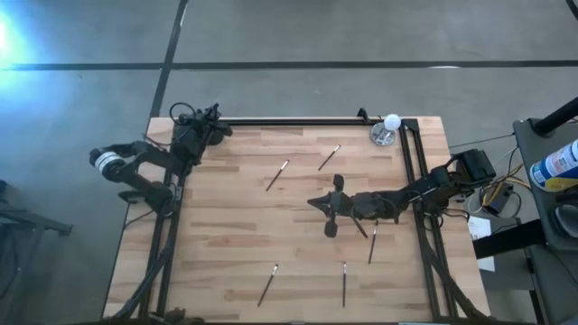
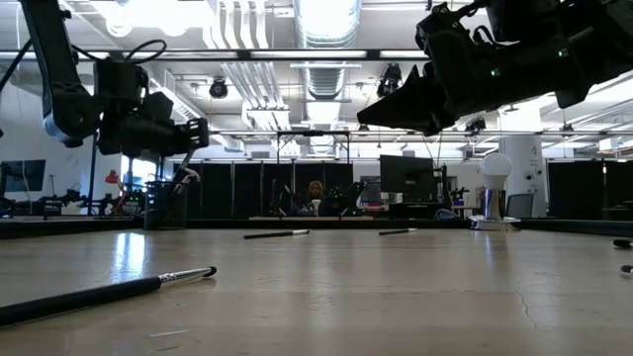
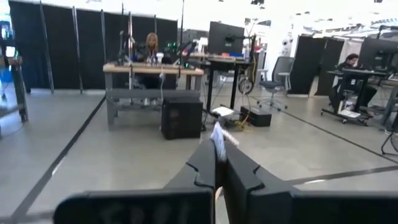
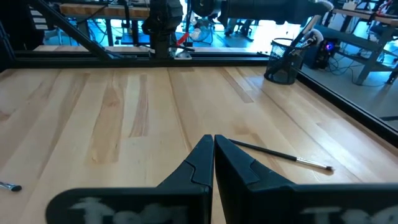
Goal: Pick & Place Makeup Supplies
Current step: Put the makeup brush into the makeup holder
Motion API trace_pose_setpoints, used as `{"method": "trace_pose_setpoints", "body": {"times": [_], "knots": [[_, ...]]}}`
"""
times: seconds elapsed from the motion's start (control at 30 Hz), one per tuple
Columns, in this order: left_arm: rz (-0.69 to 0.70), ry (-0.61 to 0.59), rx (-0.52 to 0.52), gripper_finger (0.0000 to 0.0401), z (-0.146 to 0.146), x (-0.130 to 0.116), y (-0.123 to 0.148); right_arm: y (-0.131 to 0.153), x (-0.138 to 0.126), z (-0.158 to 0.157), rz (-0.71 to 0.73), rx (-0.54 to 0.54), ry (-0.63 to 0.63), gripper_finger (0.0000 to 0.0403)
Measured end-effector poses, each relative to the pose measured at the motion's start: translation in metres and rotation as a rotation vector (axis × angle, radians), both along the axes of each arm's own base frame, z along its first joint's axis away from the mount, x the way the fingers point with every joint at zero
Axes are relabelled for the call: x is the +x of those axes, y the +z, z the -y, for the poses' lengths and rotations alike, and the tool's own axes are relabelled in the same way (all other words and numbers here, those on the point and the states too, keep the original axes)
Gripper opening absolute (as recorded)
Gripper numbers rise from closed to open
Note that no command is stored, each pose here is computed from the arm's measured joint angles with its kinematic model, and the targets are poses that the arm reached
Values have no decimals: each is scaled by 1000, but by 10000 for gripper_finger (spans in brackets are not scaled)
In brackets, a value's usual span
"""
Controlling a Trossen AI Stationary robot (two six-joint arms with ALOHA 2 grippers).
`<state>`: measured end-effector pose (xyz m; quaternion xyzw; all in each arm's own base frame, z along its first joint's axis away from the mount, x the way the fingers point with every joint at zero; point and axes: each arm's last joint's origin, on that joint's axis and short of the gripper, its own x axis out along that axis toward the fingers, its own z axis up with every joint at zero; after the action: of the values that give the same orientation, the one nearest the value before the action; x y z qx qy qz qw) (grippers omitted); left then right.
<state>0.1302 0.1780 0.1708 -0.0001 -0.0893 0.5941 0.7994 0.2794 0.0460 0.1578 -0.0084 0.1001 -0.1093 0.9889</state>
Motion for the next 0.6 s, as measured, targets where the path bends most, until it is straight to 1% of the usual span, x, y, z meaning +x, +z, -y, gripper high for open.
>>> {"method": "trace_pose_setpoints", "body": {"times": [0.2, 0.3, 0.5, 0.6], "knots": [[-5, 43, -79, 47, -1, -1, -6, 0, 0, 0, 1, 3, -1, 8], [-20, 49, -101, 59, 1, -2, -6, 0, 0, 0, 1, 3, 0, 8], [-43, 38, -126, 65, 7, -6, 3, 0, 0, 0, 1, 2, 0, 8], [-61, -19, -132, 66, 12, -9, 10, 0, 0, 0, 0, -1, 0, 8]]}}
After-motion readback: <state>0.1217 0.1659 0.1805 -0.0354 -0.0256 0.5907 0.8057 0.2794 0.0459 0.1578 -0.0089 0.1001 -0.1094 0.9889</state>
